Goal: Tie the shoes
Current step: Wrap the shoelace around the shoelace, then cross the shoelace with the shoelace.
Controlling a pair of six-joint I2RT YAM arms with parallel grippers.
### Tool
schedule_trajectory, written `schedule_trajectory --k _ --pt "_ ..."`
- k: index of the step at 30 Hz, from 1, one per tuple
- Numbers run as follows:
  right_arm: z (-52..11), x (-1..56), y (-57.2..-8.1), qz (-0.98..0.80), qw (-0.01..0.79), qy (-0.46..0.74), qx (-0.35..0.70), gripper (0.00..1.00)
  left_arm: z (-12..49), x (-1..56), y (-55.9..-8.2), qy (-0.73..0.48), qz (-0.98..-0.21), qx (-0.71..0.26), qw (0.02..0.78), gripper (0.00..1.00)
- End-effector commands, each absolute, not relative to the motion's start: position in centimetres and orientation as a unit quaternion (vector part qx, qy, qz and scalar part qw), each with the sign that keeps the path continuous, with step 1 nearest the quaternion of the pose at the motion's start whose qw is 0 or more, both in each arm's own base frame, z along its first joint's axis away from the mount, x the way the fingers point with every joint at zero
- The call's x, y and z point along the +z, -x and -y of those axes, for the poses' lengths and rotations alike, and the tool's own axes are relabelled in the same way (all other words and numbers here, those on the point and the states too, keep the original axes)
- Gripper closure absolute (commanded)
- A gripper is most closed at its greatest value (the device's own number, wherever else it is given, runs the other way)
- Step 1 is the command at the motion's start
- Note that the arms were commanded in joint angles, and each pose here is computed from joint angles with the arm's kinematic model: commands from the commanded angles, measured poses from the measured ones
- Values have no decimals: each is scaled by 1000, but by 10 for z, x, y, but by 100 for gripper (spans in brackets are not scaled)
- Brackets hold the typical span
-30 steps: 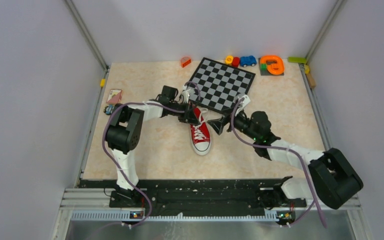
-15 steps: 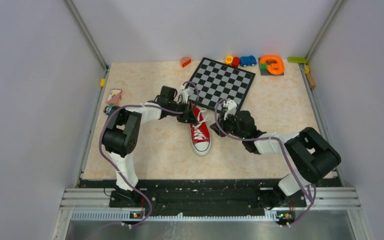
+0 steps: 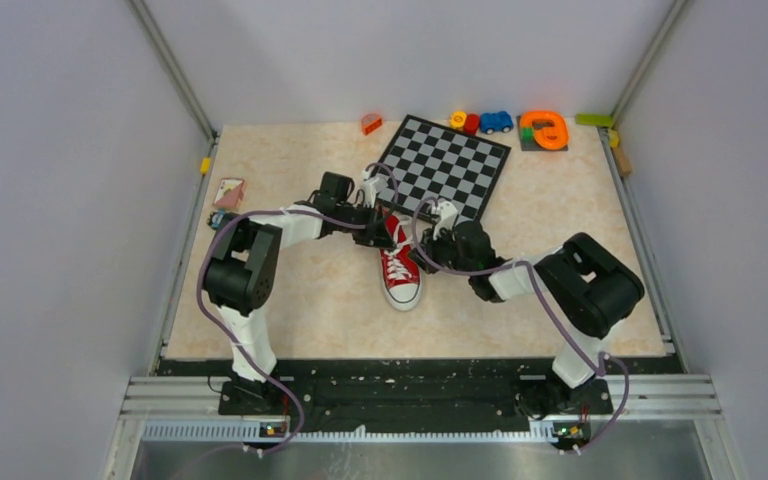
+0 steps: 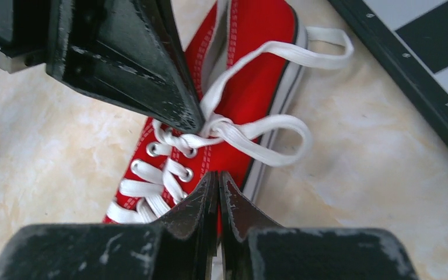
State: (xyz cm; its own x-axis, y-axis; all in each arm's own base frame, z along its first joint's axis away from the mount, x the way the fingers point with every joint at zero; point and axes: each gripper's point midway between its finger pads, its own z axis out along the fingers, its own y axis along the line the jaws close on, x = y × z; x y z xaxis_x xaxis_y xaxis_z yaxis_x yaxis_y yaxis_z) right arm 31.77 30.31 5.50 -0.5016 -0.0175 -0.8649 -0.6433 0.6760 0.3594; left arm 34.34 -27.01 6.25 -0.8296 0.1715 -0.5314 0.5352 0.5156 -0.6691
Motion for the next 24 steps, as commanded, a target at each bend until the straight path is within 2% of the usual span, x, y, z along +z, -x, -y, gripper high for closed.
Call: schedule_trajectory --k 1,13,24 --pt "-339 82 -320 -759 475 214 389 94 263 69 -341 -218 -850 -430 213 100" --pt "-344 70 -326 -773 465 205 380 91 262 65 -340 -219 -854 -426 203 100" --pt "-344 89 -333 -760 488 180 391 72 264 61 -338 -221 -855 -429 189 100"
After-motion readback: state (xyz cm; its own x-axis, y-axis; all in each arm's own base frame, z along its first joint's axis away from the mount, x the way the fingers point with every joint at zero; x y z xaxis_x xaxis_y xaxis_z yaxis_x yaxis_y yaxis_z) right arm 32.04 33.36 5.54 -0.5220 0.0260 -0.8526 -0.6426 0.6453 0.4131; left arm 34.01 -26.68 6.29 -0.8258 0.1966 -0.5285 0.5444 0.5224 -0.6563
